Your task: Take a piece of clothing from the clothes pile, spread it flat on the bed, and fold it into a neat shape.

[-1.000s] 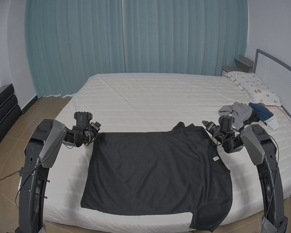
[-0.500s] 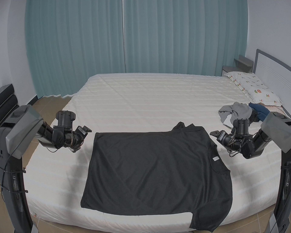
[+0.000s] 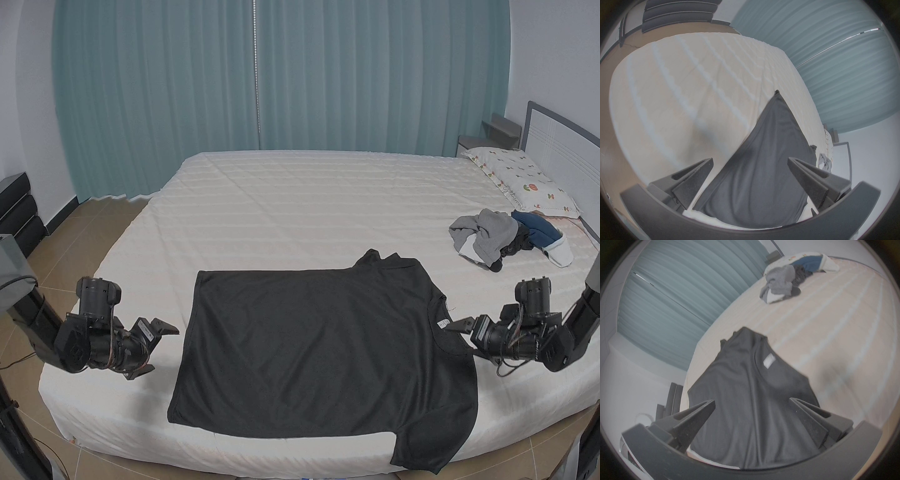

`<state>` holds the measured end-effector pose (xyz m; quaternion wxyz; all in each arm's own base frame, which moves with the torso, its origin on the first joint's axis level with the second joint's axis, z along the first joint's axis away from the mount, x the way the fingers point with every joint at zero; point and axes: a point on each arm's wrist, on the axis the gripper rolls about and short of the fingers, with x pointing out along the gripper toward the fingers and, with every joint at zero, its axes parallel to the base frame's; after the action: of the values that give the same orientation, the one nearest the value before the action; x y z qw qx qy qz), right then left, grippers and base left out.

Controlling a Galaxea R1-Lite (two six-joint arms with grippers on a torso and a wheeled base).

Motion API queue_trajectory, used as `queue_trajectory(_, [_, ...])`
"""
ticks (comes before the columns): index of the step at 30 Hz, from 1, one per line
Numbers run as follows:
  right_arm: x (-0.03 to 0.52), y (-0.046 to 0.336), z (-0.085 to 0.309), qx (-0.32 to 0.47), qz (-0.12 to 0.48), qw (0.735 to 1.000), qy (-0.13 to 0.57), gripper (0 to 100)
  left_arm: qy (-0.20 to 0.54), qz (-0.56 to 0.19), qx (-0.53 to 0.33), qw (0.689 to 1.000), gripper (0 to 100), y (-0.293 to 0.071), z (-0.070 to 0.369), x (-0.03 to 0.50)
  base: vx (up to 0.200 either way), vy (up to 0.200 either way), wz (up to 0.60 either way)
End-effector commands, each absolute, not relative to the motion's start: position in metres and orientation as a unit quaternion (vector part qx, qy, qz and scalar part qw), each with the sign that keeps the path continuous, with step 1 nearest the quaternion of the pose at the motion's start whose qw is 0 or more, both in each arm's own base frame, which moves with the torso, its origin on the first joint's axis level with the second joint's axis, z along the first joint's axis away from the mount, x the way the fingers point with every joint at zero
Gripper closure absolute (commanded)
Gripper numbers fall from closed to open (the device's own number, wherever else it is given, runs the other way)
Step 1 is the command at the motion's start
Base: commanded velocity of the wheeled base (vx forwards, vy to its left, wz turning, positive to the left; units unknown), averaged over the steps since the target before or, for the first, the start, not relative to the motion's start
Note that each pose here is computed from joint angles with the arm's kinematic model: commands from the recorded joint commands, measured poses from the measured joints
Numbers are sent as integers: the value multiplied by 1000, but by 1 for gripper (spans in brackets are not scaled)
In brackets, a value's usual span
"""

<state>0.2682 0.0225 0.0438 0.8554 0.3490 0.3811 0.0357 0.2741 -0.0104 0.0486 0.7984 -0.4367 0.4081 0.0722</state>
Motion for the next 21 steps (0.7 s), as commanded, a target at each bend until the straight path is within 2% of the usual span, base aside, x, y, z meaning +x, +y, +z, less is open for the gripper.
queue_trajectory(1, [233,26,52,358,69,842,397,0,405,55,-439,800,0,-12,52,244,-200,0,0])
queue_trajectory(2, [233,26,53,359,70,842,396,0,405,55,-439,800,0,-12,52,244,-200,0,0])
queue_trajectory(14, [229,26,51,359,69,840,402,0,400,49,-450,797,0,-12,52,241,0,0,0])
queue_trajectory(21, [228,25,51,358,69,843,395,0,403,48,-452,794,0,-15,52,241,0,-200,0])
